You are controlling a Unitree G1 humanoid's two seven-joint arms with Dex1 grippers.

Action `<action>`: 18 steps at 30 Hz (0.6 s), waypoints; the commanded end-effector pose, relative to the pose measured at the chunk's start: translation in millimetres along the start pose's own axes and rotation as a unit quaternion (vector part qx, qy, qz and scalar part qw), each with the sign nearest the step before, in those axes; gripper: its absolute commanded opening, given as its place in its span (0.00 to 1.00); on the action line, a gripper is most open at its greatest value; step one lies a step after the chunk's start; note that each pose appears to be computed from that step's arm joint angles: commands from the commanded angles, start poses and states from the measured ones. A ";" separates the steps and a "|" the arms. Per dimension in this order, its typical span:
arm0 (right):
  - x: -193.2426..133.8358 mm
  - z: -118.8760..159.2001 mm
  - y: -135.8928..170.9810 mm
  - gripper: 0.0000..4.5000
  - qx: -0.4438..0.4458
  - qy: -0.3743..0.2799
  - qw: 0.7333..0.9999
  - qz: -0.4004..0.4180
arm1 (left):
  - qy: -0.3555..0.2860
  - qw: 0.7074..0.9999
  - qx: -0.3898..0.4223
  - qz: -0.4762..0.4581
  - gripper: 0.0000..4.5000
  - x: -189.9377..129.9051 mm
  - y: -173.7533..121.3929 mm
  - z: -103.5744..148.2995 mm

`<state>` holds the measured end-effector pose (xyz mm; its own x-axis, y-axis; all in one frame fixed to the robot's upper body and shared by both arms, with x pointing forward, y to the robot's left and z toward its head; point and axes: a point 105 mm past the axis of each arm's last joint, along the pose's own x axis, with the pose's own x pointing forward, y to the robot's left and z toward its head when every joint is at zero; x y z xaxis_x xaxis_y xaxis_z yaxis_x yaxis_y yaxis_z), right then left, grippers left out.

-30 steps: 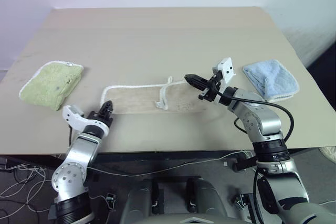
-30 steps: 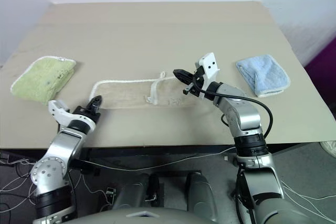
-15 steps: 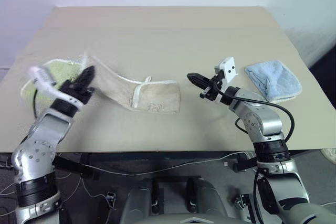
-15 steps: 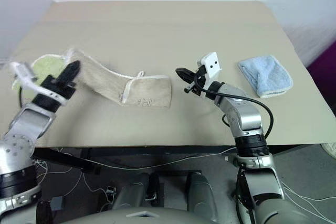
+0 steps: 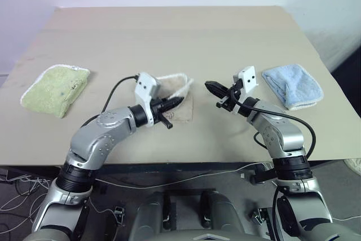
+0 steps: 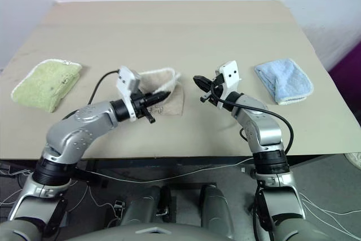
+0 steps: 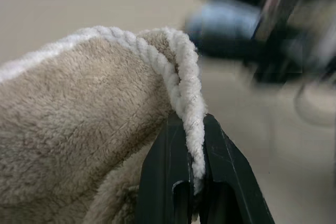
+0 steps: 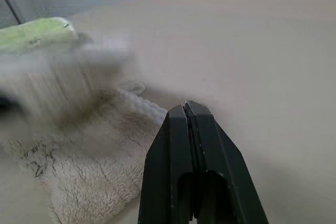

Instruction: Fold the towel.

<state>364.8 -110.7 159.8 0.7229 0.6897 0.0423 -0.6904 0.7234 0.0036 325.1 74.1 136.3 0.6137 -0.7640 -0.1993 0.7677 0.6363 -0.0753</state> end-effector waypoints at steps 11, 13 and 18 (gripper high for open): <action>-1.1 18.3 4.0 0.00 -0.026 -0.030 0.999 0.005 | -0.061 0.997 -0.036 -0.017 0.31 -2.8 -4.8 16.3; -0.9 18.7 4.2 0.00 -0.027 -0.030 0.999 0.006 | -0.093 0.993 -0.062 -0.036 0.47 -8.0 -9.7 28.0; -0.9 21.1 5.3 0.00 -0.031 -0.030 0.999 0.009 | -0.140 0.983 -0.106 -0.045 0.84 -25.8 -9.9 42.1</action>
<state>363.0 -111.1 158.5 0.7253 0.6873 0.0385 -0.6877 0.7260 -0.0040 315.1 77.6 169.2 0.5975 -0.8011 0.0335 0.7739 0.5653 -0.2856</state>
